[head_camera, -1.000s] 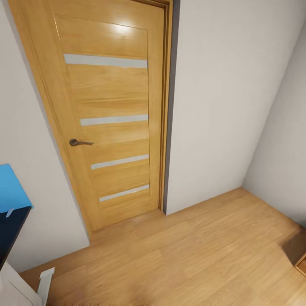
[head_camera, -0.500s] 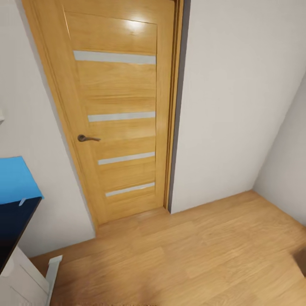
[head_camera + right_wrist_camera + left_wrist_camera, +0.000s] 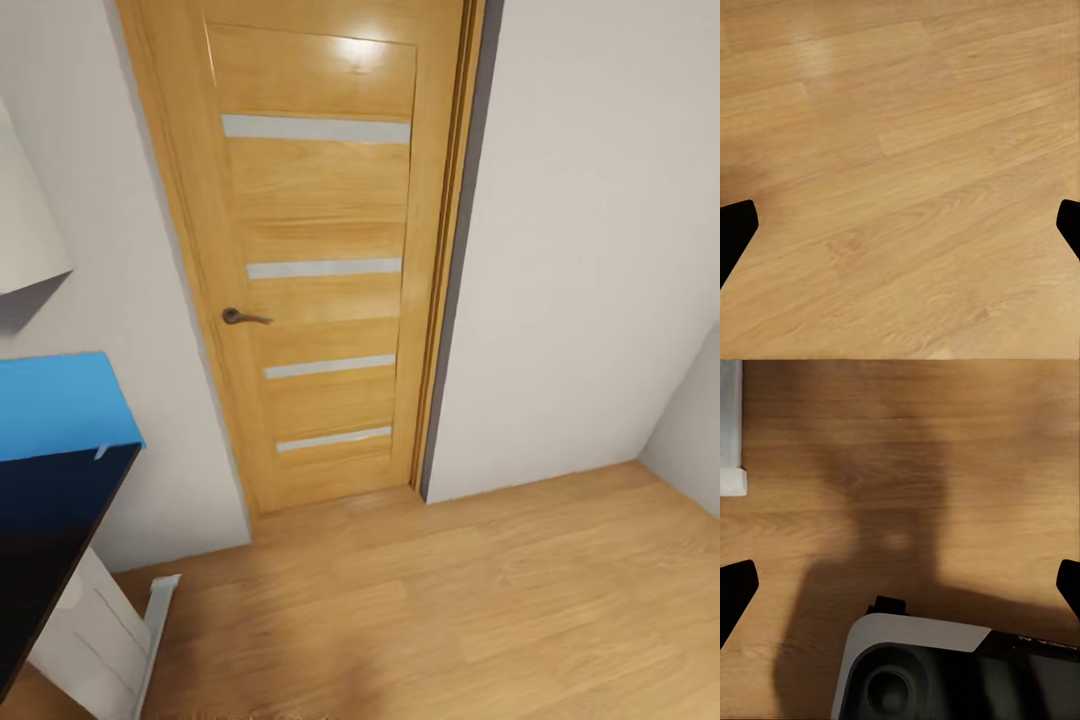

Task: In the bedroom, organize the workspace by keeping the computer under the desk, ensuring the monitor is on the desk, placing the keyboard on the desk next to the monitor, placing the mouse on the desk next to the keyboard, moving the folder from the swivel chair onto the desk next to the mouse, stacking the notebook on top of the folder with the pen on top of the notebook, and positioning the swivel chair next to the desk.

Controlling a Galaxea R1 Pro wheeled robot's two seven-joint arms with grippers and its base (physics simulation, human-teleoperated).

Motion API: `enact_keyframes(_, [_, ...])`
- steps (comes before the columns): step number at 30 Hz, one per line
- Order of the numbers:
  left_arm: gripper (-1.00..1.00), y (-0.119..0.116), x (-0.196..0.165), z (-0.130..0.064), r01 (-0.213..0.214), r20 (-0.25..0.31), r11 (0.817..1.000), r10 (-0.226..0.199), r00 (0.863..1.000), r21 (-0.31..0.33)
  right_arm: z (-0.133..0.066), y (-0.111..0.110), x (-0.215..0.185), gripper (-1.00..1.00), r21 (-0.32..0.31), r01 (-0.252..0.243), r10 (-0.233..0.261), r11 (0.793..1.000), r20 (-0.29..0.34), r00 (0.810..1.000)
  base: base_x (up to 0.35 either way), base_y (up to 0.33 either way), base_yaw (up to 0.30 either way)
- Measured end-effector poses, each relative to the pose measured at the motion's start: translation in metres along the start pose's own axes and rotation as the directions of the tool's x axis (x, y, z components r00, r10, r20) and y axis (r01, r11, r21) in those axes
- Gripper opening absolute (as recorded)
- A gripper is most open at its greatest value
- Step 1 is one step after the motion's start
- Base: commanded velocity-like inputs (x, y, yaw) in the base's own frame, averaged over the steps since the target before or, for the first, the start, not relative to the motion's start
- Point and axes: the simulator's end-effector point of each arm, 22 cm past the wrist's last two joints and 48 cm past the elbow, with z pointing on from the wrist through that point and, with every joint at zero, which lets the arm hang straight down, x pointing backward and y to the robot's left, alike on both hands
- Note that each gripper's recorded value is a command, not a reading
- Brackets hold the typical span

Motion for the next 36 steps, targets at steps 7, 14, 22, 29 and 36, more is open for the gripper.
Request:
enact_keyframes(7, [1.0, 0.0002, 0.0012, -0.0001, 0.0, -0.003, 1.0, 0.0, 1.0, -0.001, -0.0001, -0.0001, 0.0005, 1.0, 0.0, 0.0, 0.0, 1.0, -0.001, 1.0, 0.0, -0.238, 0.264])
enact_keyframes(14, [1.0, 0.0006, 0.0011, -0.0001, 0.001, -0.003, 1.0, -0.001, 1.0, -0.001, -0.0001, 0.0, 0.0, 1.0, 0.0, 0.0, 0.0, 1.0, 0.001, 1.0, 0.0, -0.118, 0.276])
enact_keyframes(22, [1.0, 0.0004, 0.001, -0.0002, 0.0, -0.002, 1.0, 0.0, 1.0, -0.001, -0.0002, -0.0003, -0.0003, 1.0, 0.001, -0.001, 0.001, 1.0, 0.003, 1.0, 0.0, -0.014, 0.279])
enact_keyframes(29, [1.0, 0.0003, 0.0007, -0.0001, 0.0, -0.002, 1.0, 0.0, 1.0, -0.001, -0.0001, -0.0006, -0.0007, 1.0, 0.003, -0.001, 0.001, 1.0, 0.005, 1.0, 0.0, -0.001, 0.282])
enact_keyframes(36, [1.0, 0.0003, 0.0005, -0.0001, 0.0, -0.001, 1.0, 0.0, 1.0, -0.001, -0.0002, -0.001, -0.0006, 1.0, 0.004, -0.001, 0.001, 1.0, 0.005, 1.0, 0.0, 0.0, 0.283])
